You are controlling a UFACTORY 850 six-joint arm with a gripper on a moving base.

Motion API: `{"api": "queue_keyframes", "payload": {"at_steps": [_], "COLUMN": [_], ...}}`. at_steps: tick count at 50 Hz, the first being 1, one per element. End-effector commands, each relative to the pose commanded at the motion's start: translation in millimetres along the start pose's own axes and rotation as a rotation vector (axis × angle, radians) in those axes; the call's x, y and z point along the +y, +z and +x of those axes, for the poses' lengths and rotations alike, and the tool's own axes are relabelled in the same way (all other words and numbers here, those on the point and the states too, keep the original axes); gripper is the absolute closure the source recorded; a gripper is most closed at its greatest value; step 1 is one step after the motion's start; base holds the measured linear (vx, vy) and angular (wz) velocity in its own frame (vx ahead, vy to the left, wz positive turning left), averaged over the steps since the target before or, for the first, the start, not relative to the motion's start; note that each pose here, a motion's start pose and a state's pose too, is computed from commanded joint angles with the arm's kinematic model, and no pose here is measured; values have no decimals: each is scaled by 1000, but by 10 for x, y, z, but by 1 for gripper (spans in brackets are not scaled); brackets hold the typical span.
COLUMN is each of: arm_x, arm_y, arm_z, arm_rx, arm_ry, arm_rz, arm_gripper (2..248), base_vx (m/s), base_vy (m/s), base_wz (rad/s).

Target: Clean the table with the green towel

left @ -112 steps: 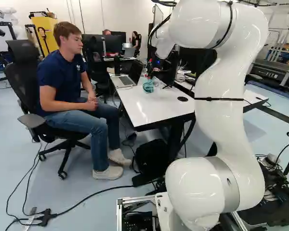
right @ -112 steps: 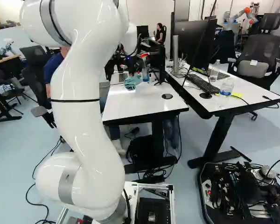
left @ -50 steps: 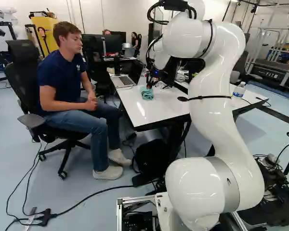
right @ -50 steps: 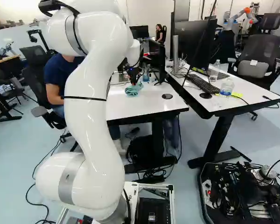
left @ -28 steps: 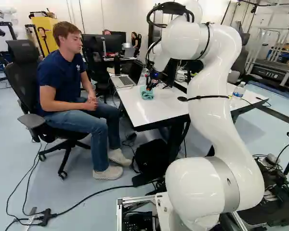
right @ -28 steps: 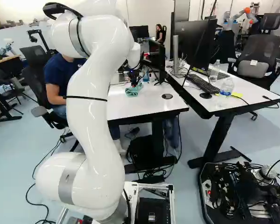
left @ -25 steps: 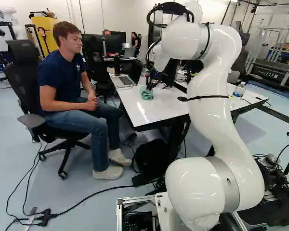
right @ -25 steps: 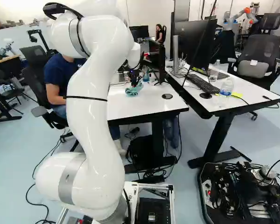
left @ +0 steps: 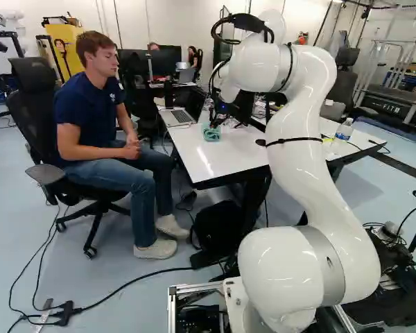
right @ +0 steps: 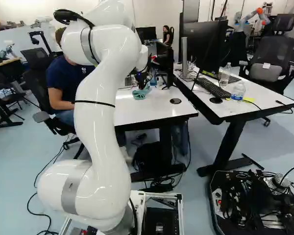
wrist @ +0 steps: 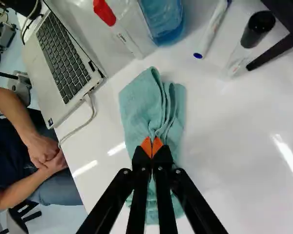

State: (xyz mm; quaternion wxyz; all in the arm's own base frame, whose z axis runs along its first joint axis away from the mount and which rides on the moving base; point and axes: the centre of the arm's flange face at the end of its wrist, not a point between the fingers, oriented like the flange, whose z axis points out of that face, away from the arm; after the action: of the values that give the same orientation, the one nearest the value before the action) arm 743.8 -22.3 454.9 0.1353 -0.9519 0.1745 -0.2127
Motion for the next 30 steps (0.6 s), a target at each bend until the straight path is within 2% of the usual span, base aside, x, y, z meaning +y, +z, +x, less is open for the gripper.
{"api": "queue_keyframes", "payload": {"at_steps": [16, 30], "arm_x": [-94, -240], "arm_y": [132, 120], "arm_z": [162, 27], "arm_rx": [24, 6], "arm_ry": [-13, -31], "arm_rz": [13, 18], "arm_gripper": [229, 229], "base_vx": [0, 0], "base_vy": [0, 0], "base_wz": [0, 0]}}
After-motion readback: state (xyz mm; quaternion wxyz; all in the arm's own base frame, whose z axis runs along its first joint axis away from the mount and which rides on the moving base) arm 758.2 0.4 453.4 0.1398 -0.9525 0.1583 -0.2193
